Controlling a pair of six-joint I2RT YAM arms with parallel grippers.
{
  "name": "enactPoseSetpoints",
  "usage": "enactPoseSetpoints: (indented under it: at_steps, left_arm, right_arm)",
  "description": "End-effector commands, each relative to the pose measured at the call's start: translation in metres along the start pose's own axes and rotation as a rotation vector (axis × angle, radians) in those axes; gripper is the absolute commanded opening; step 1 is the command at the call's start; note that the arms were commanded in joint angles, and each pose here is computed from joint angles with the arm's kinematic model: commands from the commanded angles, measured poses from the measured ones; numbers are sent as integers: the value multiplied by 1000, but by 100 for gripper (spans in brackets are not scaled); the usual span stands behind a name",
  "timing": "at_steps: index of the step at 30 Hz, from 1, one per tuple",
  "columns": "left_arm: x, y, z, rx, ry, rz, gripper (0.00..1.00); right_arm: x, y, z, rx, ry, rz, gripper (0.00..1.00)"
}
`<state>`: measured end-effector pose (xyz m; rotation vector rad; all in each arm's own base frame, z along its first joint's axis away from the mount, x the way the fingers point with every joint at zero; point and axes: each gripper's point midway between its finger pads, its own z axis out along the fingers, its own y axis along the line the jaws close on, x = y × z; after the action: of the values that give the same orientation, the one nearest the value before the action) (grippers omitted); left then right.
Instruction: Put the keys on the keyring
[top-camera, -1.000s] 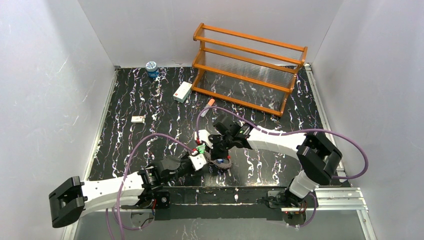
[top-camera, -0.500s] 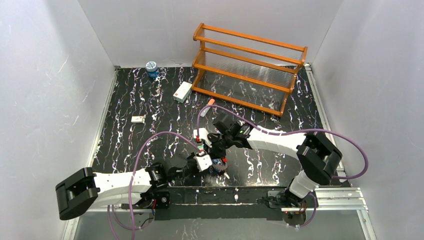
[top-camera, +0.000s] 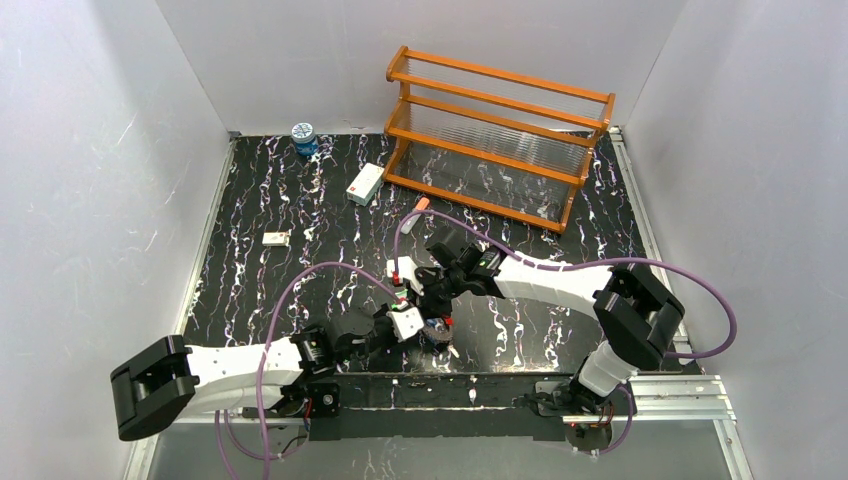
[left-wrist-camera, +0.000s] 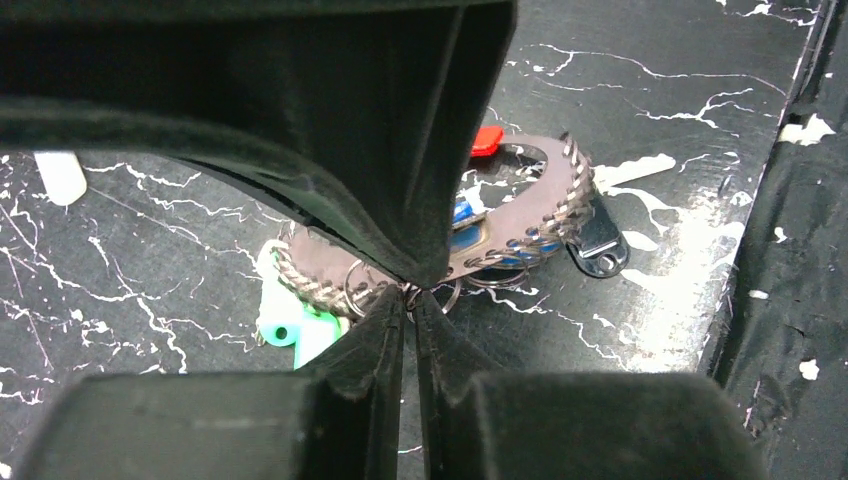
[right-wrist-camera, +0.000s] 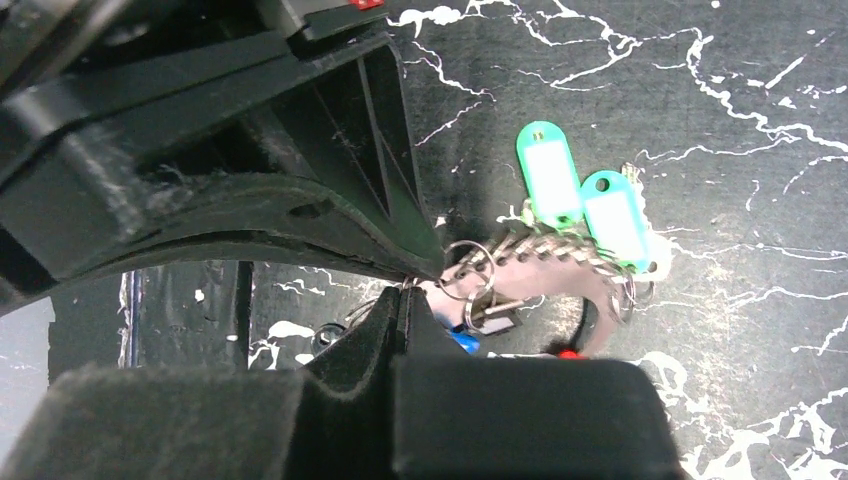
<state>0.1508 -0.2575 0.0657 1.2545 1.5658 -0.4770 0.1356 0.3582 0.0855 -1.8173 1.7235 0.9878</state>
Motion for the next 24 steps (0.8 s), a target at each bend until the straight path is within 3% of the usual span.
enactPoseSetpoints:
  at_steps: [1, 9, 10, 13, 16, 24]
  left_arm:
    - [-39, 6, 2, -11, -127, -17, 0]
    - [-41, 5, -1, -18, -170, -52, 0]
    - [-41, 5, -3, -22, -175, -55, 0]
    - [-39, 6, -6, -32, -195, -74, 0]
    - [-41, 7, -10, -49, -233, -101, 0]
    - [-52, 10, -20, -76, -354, -173, 0]
  right_arm:
    - [-27, 0, -6, 0, -81, -70, 1]
    - [-27, -2, -7, 22, -98, -80, 1]
    - [-28, -5, -8, 40, -104, -79, 5]
    - [-32, -13, -15, 76, -143, -62, 30]
    - [-36, -16, -25, 104, -198, -66, 42]
    - [-41, -13, -59, 22, -383, -56, 39]
